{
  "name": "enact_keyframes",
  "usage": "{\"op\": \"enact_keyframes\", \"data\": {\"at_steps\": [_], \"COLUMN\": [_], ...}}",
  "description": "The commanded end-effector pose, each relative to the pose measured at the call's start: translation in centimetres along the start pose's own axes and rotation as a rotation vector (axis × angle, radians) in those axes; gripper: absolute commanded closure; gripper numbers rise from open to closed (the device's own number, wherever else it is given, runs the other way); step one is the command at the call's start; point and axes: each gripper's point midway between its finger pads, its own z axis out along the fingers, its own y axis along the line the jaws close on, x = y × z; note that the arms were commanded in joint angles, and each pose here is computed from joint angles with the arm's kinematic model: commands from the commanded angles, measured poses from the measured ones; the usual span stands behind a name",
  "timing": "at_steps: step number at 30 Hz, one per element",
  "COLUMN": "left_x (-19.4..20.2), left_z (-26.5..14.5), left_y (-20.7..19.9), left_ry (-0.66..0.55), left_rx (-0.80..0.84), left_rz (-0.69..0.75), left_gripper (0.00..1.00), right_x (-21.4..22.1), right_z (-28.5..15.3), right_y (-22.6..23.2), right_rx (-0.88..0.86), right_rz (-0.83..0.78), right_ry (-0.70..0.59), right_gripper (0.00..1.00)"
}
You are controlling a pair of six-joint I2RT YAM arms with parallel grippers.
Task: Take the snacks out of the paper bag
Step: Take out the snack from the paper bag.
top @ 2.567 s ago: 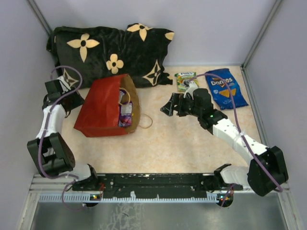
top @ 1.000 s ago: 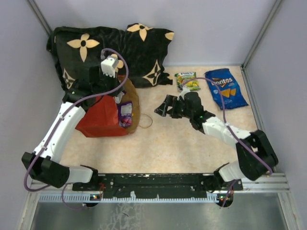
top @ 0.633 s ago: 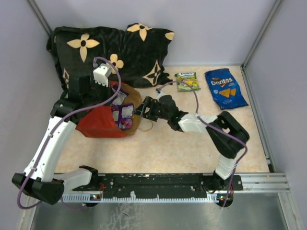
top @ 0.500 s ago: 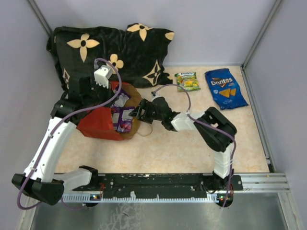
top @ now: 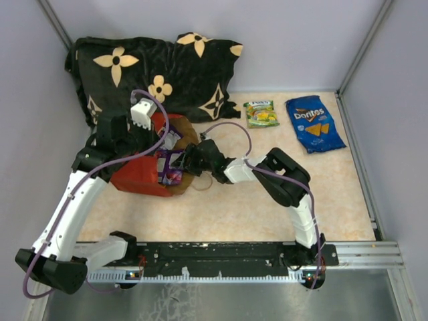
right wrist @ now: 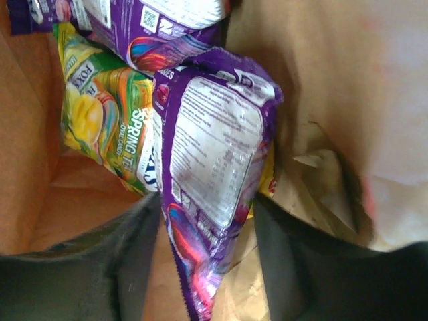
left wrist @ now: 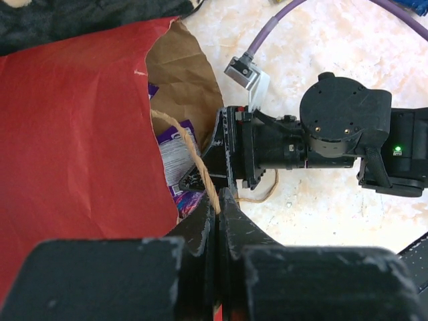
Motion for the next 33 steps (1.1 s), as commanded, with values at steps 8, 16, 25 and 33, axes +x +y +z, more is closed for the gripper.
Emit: {"op": "enact_keyframes", "data": {"at_steps": [8, 16, 25, 33], "left_x": [-0.2, -0.2, 1.8, 2.6], "left_z": [1.3, 1.6, 2.7, 3.4], "left_y": [2.3, 3.8, 4.2, 4.1], "left_ry": [-0.065, -0.081, -0.034, -0.008], "left_rx": [-0.117, -0.188, -0.182, -0.162], "left_rz": [-0.003, 0.011, 0.016, 0.010], "left_gripper": [1.00, 0.99, 0.98, 0.98], "right_x": [-1.1, -5.3, -11.1, -15.1], "right_z": [-3.8, -14.0, -21.8, -24.3], "right_y": [9.5, 12.7, 3.3, -2.0], "right_rx": [-0.050, -0.083, 0.189, 0.587], "right_rz": [-0.298, -0.533, -0.710, -0.818], "right_ry": [-0.110, -0.168, -0.124, -0.180], "right_gripper": [1.00, 1.00, 1.00, 1.00]}}
